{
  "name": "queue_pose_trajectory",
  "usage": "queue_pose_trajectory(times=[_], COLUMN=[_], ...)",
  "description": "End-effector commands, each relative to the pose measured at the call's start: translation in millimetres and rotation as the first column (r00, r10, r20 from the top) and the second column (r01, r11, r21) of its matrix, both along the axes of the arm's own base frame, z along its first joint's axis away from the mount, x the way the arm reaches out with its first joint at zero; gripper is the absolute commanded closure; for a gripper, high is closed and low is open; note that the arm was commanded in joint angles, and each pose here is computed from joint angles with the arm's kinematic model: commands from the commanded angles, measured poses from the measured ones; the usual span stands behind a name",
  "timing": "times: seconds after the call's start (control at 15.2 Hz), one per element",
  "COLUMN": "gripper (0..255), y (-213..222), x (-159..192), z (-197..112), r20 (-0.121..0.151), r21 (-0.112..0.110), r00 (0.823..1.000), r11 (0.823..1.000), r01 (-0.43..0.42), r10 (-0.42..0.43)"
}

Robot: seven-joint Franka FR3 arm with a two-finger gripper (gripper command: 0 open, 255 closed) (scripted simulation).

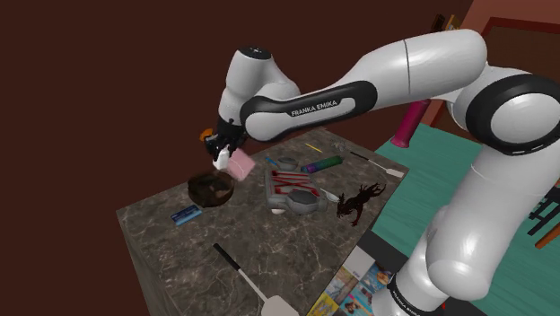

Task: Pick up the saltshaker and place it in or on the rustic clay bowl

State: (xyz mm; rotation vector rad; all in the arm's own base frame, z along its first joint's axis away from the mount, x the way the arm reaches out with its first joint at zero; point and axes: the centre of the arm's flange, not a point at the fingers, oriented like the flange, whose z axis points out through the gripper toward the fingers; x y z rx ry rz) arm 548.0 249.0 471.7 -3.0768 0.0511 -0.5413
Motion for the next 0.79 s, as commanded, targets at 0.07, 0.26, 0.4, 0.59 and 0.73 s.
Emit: queue_pose_trajectory(times=[0.07,0.26,0.4,0.59,0.73], gripper=[255,255,255,255,255], y=[20.3,20.3,20.3,20.3,20.3], x=[-0.9,-0.9,-0.9,-0.9,-0.9], z=[-5.4,-21.2,-31.8,-47.6,-62.2], r20=[0.001,0.001,0.001,0.001,0.001], r21=[0.001,0.001,0.001,0.001,0.001], r00=[1.000,1.000,1.000,1.000,1.000], r11=[1.000,1.000,1.000,1.000,1.000], r01=[0.002,0.002,0.002,0.002,0.002], r10=[-0.002,-0.002,-0.002,-0.002,-0.002])
